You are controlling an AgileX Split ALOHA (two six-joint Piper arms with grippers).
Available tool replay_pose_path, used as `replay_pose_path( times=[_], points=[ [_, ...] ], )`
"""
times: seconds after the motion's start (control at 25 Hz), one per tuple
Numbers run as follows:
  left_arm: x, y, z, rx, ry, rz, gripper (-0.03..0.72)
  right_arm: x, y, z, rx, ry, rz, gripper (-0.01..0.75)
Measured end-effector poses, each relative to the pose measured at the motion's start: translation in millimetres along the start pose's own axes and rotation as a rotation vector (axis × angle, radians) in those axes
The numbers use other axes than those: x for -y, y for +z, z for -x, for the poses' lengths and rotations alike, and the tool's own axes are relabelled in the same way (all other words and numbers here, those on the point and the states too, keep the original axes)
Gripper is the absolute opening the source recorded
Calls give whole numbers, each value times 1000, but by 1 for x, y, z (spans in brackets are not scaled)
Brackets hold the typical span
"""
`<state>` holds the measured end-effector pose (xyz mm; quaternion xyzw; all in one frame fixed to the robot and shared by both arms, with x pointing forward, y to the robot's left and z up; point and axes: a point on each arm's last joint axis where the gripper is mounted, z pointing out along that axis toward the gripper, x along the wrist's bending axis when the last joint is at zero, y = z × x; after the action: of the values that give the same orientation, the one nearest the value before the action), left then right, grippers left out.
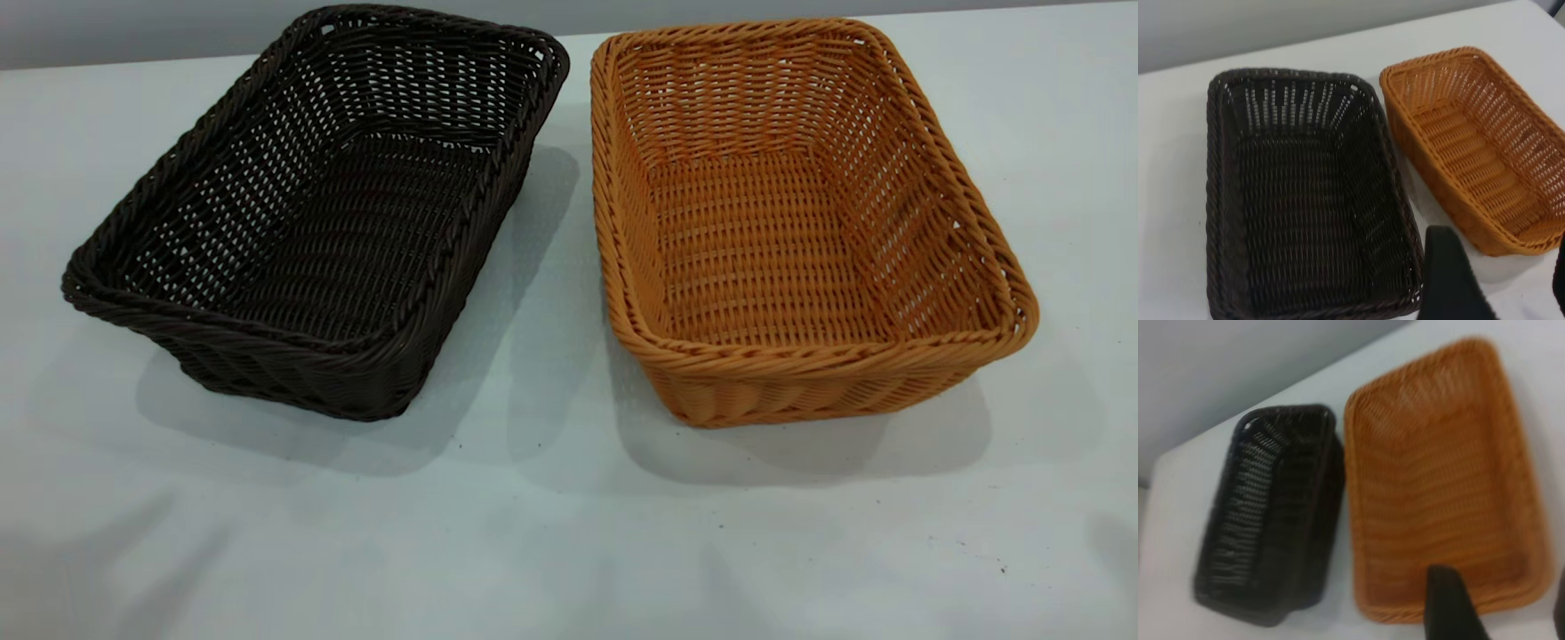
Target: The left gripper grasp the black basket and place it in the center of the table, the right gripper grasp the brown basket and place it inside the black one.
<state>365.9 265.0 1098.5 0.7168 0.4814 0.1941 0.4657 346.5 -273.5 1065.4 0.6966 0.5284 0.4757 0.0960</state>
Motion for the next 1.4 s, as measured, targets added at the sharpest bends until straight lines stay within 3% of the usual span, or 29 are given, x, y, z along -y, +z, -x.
replay_pose_path(
  times=[0.36,0.64,1.12,1.4],
  points=[
    [-5,14,-16,-64,34,9,344,-14,46,7,-115,349,-193,337],
    [-7,25,-28,-101,34,-2,344,-12,88,-4,-195,611,-317,337],
    [-7,31,-35,-122,17,-6,344,41,151,-22,58,1007,-592,337],
    [-7,32,-36,-121,10,-13,344,54,174,-15,164,1194,-606,337]
  ],
)
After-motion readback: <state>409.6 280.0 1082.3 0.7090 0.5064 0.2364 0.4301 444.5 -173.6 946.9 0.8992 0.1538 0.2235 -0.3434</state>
